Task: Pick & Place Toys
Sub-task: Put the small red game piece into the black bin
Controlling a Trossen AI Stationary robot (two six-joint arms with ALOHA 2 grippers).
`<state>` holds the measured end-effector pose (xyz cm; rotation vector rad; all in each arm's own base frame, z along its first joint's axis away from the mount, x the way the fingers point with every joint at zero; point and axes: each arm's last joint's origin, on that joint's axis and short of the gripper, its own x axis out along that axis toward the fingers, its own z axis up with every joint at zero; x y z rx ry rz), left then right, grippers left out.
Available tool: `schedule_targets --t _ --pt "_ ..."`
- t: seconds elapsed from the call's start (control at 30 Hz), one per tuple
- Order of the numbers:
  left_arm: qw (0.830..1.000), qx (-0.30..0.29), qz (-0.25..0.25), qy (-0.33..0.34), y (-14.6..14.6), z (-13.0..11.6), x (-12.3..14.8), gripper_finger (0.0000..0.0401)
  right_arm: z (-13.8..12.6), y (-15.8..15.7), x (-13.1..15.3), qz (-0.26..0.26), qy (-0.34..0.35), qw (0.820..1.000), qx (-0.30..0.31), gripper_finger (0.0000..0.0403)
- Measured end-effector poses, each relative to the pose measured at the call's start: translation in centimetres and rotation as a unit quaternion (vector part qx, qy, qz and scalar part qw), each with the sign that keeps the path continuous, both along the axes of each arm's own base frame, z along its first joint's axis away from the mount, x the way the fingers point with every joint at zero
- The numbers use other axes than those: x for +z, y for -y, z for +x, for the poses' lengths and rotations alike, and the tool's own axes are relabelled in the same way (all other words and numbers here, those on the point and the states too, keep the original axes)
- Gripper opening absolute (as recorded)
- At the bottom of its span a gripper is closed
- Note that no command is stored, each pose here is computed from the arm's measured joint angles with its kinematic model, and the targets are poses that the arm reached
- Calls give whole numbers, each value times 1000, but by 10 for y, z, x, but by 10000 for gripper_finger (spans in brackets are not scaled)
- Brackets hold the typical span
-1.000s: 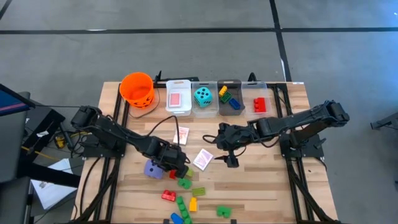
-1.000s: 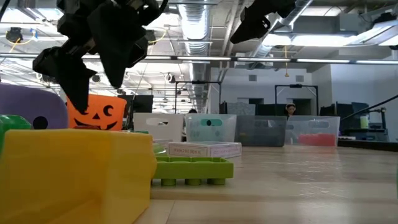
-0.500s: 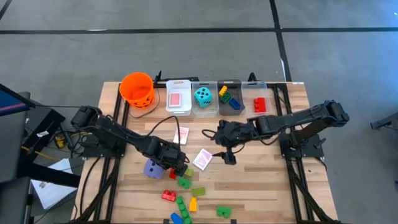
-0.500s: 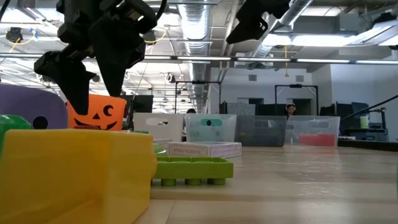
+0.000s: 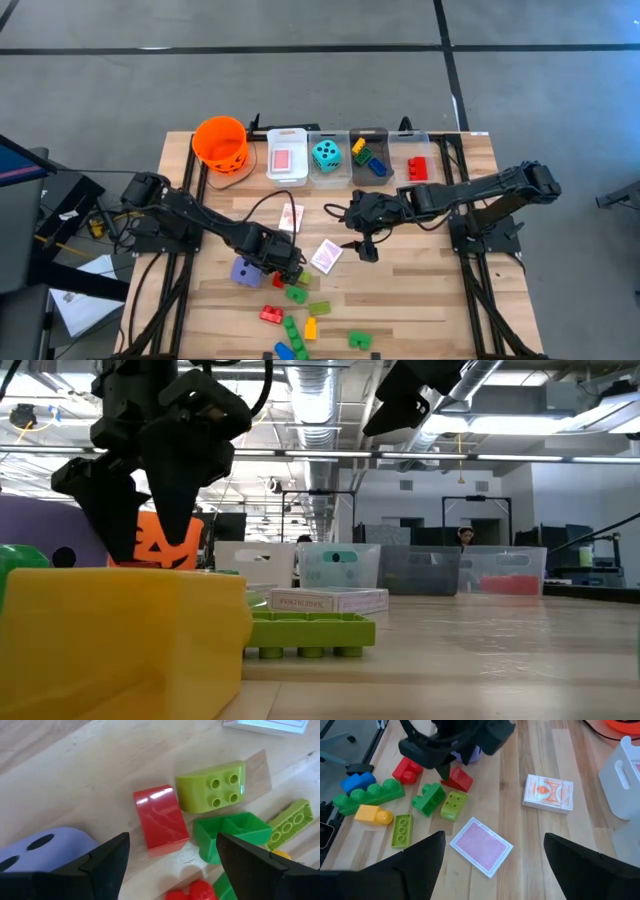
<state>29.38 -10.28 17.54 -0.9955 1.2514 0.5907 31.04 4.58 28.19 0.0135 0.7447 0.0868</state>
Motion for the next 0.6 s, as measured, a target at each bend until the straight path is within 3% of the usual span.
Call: schedule_targets --t 0.4,0.6 --pt "999 -4 -33 -16 5 9 -17 289 0 0 -1 8 -5 1000 -7 331" --pt "999 -2 -33 -16 5 9 -17 265 -1 -1 -1 8 -7 1000 -7 331"
